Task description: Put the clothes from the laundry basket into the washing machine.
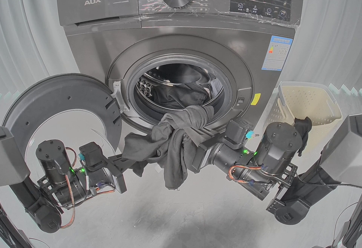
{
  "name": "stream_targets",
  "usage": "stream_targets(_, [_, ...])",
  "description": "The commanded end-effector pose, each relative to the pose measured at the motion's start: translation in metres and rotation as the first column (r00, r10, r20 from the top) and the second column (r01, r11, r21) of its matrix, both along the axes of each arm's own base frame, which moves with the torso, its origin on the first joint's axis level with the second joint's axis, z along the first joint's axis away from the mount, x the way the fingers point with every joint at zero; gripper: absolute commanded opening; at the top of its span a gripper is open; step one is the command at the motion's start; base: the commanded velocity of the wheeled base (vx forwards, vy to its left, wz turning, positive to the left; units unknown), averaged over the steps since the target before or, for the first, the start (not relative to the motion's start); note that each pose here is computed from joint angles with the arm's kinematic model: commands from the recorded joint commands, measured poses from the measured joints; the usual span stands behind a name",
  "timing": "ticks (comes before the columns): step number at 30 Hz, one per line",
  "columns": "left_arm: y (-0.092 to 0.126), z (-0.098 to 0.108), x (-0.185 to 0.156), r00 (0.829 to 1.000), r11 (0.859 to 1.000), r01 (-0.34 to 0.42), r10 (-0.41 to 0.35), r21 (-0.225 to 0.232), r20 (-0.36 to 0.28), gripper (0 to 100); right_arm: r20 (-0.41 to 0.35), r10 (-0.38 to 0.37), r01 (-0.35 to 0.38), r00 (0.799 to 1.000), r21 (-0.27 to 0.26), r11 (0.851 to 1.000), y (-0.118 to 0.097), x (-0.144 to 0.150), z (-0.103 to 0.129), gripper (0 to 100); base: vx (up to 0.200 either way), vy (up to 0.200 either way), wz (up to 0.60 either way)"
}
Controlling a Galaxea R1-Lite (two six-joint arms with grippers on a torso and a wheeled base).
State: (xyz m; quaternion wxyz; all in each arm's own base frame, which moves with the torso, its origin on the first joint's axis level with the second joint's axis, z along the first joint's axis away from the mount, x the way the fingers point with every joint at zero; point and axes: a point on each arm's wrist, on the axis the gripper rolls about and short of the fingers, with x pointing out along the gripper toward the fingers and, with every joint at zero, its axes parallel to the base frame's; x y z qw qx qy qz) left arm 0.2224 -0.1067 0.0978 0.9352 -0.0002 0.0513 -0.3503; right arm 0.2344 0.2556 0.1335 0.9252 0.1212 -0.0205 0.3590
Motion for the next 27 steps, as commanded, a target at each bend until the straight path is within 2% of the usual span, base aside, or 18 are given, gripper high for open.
stream_targets(1, [0.008,0.025,-0.017,0.996,0.999,0.004,-0.001,-0.041,0.086,0,-0.019,0.0,0.0,1.0,-0.036,0.999,0.005,0.005,-0.019,0,0.0,0.0,0.0])
stream_targets(23, [0.002,0.028,-0.013,0.995,0.998,0.017,-0.012,-0.053,0.1,0,-0.034,0.016,-0.018,0.999,-0.049,0.999,0.006,-0.003,-0.033,0,0.0,0.0,0.0])
stream_targets(24, [0.002,0.027,-0.012,0.995,0.998,0.017,-0.012,-0.053,0.099,0,-0.036,0.015,-0.017,0.999,-0.051,0.999,0.006,-0.003,-0.034,100,0.0,0.0,0.0])
stream_targets(27, [0.002,0.029,-0.011,0.994,0.998,0.016,-0.01,-0.057,0.105,0,-0.04,0.016,-0.018,0.999,-0.058,0.998,0.004,-0.004,-0.035,100,0.0,0.0,0.0])
